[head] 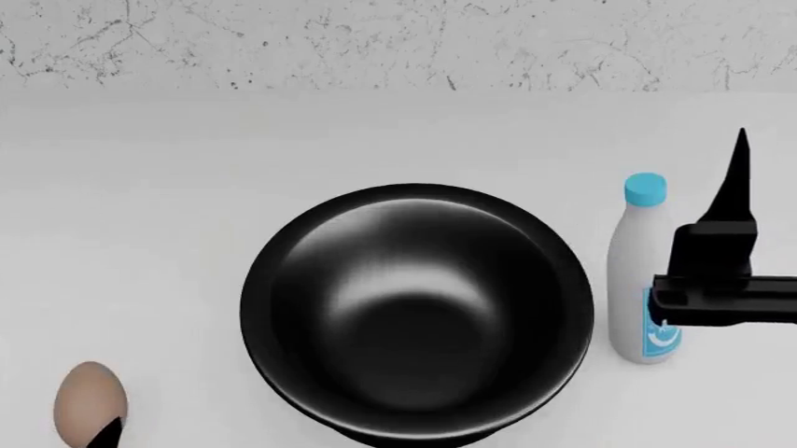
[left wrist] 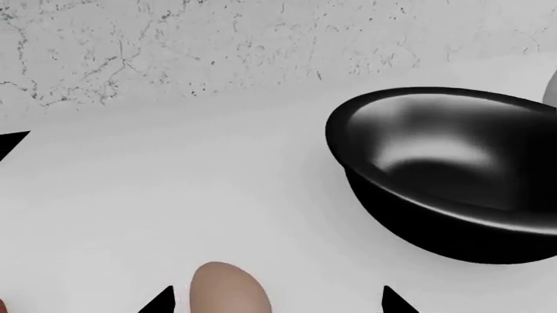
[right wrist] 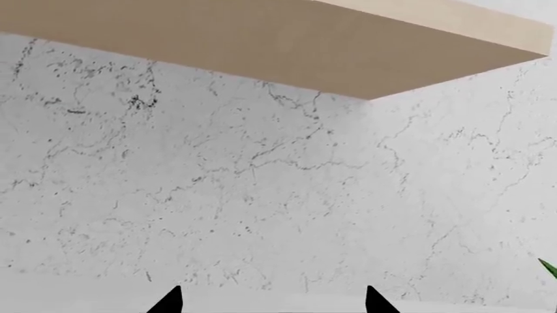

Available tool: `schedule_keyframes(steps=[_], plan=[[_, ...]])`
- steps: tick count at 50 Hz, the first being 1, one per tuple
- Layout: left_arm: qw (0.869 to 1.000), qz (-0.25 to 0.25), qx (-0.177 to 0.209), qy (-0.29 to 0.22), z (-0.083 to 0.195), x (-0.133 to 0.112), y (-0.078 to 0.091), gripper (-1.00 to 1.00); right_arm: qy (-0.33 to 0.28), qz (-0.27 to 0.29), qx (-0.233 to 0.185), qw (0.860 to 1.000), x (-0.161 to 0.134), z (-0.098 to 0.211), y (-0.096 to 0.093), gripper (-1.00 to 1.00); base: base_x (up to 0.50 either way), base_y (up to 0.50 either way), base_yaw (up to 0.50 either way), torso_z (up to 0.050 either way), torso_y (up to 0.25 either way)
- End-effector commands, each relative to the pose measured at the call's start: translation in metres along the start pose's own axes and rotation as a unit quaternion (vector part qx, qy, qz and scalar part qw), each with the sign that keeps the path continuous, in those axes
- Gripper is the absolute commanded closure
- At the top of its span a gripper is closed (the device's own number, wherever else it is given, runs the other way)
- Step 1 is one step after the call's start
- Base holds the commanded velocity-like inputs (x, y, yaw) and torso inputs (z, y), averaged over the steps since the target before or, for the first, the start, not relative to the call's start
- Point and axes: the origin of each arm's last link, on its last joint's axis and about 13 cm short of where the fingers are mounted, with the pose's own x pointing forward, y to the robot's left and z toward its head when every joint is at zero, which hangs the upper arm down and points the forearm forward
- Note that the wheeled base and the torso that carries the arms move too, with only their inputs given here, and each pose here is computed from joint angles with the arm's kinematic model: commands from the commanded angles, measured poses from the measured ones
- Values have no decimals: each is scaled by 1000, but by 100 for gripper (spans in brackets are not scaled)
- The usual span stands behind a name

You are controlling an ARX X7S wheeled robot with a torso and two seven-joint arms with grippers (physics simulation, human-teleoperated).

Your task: Place the eggs and milk next to the bowl.

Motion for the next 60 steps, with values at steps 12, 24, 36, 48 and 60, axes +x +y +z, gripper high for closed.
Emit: schedule_keyframes(steps=[12, 24, 36, 48, 60], plan=[[999, 25, -17, 10, -17, 17, 7, -100, -6, 1, 11, 1000, 1, -2, -1, -100, 0, 0, 0, 0, 0], [999, 41, -27, 18, -23, 27, 11, -100, -3, 2, 8, 1000, 1, -1, 0, -100, 0, 0, 0, 0, 0], [998, 43, -33, 29, -29, 38, 13, -100, -3, 1, 5, 1000, 1, -1, -1, -100, 0, 0, 0, 0, 0], [998, 43, -36, 40, -34, 47, 14, -100, -3, -1, 6, 1000, 0, -2, -2, -100, 0, 0, 0, 0, 0], [997, 49, -38, 49, -38, 55, 16, -100, -4, -2, 5, 1000, 0, 0, -2, -100, 0, 0, 0, 0, 0]])
